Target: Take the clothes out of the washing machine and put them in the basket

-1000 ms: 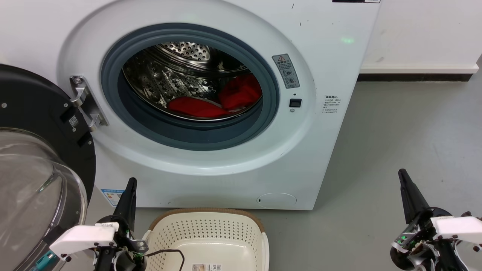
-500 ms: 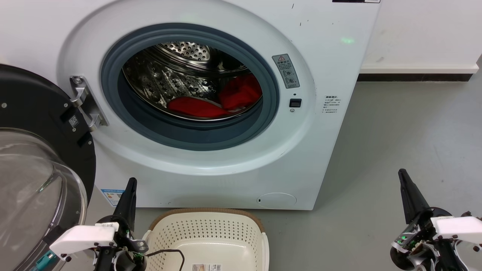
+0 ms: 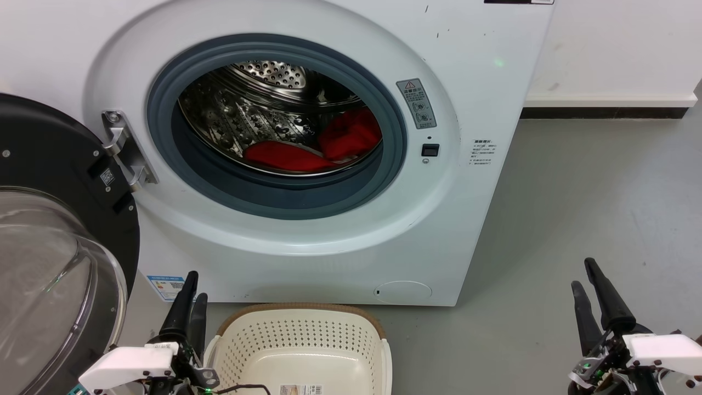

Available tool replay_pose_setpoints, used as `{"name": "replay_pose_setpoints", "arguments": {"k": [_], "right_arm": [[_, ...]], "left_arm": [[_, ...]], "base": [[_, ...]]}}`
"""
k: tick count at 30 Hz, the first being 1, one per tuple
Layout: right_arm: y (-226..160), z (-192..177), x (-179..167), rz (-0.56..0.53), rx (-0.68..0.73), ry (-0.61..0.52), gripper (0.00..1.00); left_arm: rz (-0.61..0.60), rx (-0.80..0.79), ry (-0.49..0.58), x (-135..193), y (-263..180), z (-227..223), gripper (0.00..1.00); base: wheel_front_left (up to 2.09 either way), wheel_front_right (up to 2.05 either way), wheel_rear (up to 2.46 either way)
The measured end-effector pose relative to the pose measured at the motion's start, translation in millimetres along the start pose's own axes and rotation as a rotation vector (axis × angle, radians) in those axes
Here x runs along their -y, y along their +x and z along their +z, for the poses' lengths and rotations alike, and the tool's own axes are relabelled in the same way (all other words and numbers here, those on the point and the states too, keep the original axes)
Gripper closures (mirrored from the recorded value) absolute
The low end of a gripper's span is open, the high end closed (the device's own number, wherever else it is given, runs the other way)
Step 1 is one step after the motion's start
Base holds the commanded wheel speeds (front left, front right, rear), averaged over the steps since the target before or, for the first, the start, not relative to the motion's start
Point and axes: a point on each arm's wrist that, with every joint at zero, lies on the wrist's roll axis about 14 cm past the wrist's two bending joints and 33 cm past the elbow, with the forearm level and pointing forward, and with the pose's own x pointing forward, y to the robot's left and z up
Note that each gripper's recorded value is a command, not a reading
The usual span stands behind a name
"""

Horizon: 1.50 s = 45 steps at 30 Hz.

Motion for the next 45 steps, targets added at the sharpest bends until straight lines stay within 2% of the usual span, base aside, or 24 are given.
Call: {"name": "replay_pose_setpoints", "arguments": {"k": [8, 19, 32, 45], "right_arm": [[-2, 7, 3, -0.012, 0.038, -0.075, 0.0], [-1, 7, -19, 0.046, 0.057, -0.335, 0.0], [-4, -2, -31, 0.088, 0.055, -0.651, 0.0], [-9, -14, -37, 0.126, 0.048, -0.91, 0.0]], "left_arm": [[-0.013, 0.037, 0.091, 6, 0, 7, 0.0], [-0.019, 0.053, 0.348, 20, 2, 4, 0.0], [0.04, 0.044, 0.677, 13, 0, -8, 0.0], [0.044, 0.059, 0.891, 16, -3, -11, 0.0]], "base": [[0.0, 0.0, 0.0], [0.0, 0.0, 0.0], [0.0, 0.0, 0.0], [0.0, 0.0, 0.0]]}}
